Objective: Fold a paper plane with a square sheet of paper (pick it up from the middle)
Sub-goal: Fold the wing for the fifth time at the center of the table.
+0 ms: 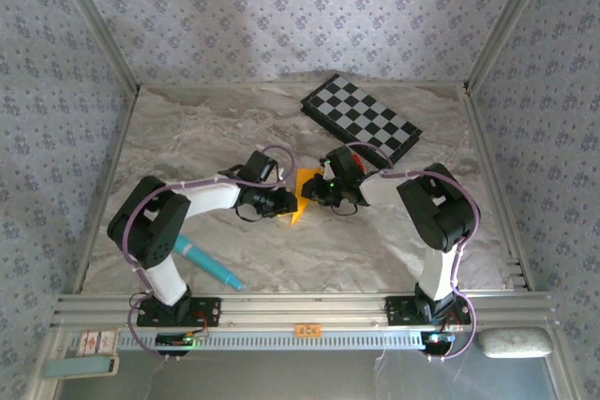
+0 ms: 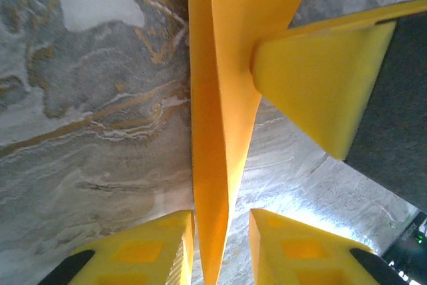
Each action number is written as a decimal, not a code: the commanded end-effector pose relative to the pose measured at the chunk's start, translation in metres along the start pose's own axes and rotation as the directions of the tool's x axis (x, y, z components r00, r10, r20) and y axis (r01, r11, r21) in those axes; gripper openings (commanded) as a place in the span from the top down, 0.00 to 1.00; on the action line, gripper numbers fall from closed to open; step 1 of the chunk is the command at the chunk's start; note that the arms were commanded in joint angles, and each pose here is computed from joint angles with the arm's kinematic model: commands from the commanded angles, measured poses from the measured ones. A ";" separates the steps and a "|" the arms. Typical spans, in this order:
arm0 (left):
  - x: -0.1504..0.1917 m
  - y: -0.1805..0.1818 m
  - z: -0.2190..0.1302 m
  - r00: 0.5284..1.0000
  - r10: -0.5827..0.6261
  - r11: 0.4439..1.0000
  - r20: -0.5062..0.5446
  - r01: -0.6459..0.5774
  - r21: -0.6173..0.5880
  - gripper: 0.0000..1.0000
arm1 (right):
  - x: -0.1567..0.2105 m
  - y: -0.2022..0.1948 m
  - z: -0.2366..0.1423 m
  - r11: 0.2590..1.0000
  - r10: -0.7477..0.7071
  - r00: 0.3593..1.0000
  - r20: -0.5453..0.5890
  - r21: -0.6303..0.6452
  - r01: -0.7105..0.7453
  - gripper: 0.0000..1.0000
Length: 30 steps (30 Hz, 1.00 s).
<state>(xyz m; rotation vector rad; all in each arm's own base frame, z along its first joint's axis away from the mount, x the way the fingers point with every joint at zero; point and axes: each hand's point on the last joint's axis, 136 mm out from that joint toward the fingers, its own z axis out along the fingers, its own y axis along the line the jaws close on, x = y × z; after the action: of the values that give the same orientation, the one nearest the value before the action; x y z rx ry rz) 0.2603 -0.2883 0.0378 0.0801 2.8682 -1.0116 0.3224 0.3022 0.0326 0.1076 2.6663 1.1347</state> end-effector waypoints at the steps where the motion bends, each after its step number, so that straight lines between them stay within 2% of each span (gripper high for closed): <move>1: 0.002 -0.008 0.004 1.000 0.011 0.999 -0.021 -0.011 0.034 0.76 | 0.001 0.010 -0.007 1.000 -0.019 1.000 -0.001 -0.012 0.019 0.78; 21: 0.005 -0.005 0.013 0.999 0.015 0.999 -0.047 -0.013 0.035 0.90 | -0.001 0.015 -0.012 0.999 -0.021 1.000 0.014 -0.036 0.022 0.77; 30: 0.000 -0.008 0.004 0.998 0.066 0.998 -0.018 -0.066 -0.012 0.94 | -0.007 0.018 -0.028 0.998 -0.041 0.996 0.073 -0.038 0.044 0.75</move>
<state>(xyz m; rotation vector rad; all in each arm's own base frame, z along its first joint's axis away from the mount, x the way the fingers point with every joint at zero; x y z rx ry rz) 0.2576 -0.2931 0.0285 0.1191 2.8919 -1.0160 0.3180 0.2987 0.0530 0.0913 2.6173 1.1579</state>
